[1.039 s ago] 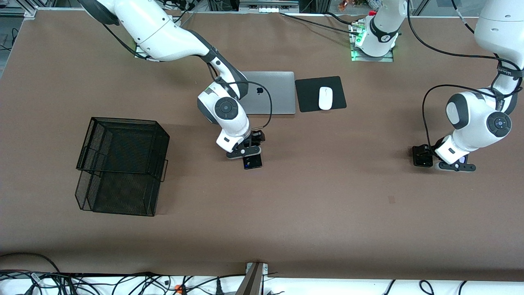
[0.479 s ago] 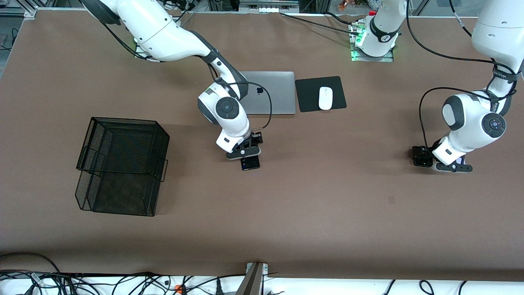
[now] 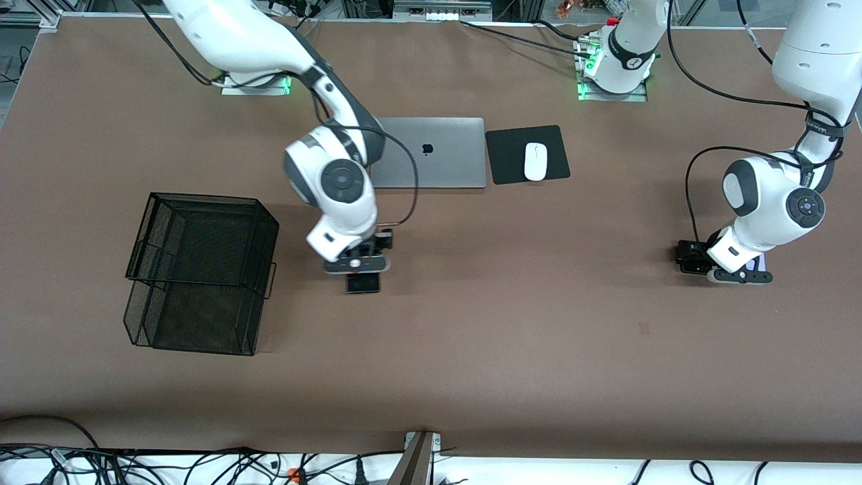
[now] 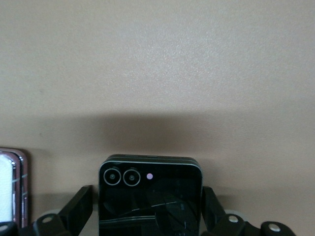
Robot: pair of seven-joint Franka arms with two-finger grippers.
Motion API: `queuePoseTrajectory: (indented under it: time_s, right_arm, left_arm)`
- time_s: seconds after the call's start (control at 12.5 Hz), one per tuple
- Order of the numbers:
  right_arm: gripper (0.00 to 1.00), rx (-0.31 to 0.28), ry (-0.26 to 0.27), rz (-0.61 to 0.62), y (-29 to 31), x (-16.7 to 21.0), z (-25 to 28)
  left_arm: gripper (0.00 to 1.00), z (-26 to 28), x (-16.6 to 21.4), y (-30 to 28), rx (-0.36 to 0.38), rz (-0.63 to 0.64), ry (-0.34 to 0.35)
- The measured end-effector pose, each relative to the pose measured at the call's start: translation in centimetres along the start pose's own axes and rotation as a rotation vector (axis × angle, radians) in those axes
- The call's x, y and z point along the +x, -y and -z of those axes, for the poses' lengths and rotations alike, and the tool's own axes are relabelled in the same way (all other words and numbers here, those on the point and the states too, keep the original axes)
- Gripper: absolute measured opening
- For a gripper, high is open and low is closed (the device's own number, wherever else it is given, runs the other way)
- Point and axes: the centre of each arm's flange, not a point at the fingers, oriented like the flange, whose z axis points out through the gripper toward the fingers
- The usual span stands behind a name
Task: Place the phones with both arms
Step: 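Carry the black phone to the basket while the left gripper lifts the flip phone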
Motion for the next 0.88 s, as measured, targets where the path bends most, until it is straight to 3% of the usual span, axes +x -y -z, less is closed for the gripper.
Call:
queuePoseTrajectory:
  time_s: [0.08, 0.24, 0.56, 0.72, 0.88]
  right_arm:
    - [0.81, -0.017, 0.012, -0.012, -3.0, 1.0, 1.9]
    - [0.81, -0.039, 0.060, 0.010, -10.5, 2.8, 5.0]
    - [0.81, -0.062, 0.215, 0.018, -26.1, 3.4, 7.9]
    - [0.81, -0.051, 0.254, -0.012, -31.7, 2.1, 7.7]
    - [0.81, -0.035, 0.275, -0.031, -35.3, 0.4, 6.6]
  left_arm:
    - [0.97, -0.1, 0.0, 0.0, 0.000, 0.005, 0.000]
    - [0.81, 0.5, 0.2, 0.0, 0.002, 0.013, -0.008]
    - [0.80, 0.4, 0.2, -0.1, 0.001, 0.021, -0.007]
    - [0.80, 0.4, 0.3, -0.4, -0.003, 0.027, 0.003]
    - [0.80, 1.2, 1.1, -0.9, -0.017, 0.022, 0.064]
